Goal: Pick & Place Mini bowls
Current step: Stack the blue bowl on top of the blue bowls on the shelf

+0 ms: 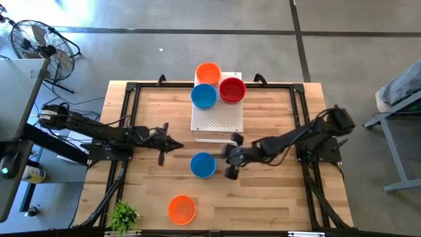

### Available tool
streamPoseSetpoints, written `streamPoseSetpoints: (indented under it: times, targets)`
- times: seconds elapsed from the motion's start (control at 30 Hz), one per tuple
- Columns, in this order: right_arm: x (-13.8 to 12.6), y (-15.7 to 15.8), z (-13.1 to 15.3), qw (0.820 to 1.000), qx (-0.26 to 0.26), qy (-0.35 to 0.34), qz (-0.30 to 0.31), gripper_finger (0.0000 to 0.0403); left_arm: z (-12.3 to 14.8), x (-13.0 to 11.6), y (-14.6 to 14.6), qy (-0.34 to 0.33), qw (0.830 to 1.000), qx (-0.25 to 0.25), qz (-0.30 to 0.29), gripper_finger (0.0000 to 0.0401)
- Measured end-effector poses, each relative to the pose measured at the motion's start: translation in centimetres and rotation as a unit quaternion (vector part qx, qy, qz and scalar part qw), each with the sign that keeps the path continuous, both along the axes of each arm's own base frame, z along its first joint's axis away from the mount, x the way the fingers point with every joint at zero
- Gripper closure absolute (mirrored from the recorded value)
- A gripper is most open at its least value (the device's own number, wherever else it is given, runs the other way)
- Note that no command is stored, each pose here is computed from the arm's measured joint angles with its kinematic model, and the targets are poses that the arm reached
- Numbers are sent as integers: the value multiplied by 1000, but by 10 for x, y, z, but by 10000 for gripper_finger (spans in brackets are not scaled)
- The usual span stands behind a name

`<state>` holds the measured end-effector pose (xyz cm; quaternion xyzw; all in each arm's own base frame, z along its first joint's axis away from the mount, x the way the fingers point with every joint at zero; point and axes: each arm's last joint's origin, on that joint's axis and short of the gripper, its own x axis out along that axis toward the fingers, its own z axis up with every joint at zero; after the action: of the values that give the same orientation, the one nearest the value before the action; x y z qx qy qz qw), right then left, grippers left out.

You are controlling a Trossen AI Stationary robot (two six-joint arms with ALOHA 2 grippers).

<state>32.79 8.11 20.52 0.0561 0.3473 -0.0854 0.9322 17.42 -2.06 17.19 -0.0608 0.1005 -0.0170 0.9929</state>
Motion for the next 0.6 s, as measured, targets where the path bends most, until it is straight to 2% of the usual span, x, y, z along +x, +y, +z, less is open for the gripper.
streamPoseSetpoints:
  times: [0.17, 0.3, 0.43, 0.6]
  targets:
    - [-35, -13, 0, 995, 3, -92, 40, 399, 19, 17, -13, 45, 998, 40, -37, 401]
    - [-62, -21, 4, 987, -17, -152, 49, 399, 37, 29, -27, 97, 992, 53, -62, 400]
    - [-86, -28, 6, 982, -43, -177, 40, 402, 42, 43, -38, 170, 981, 78, -52, 387]
    - [-104, -33, 8, 978, -55, -198, 43, 402, 47, 66, -52, 231, 966, 105, -53, 346]
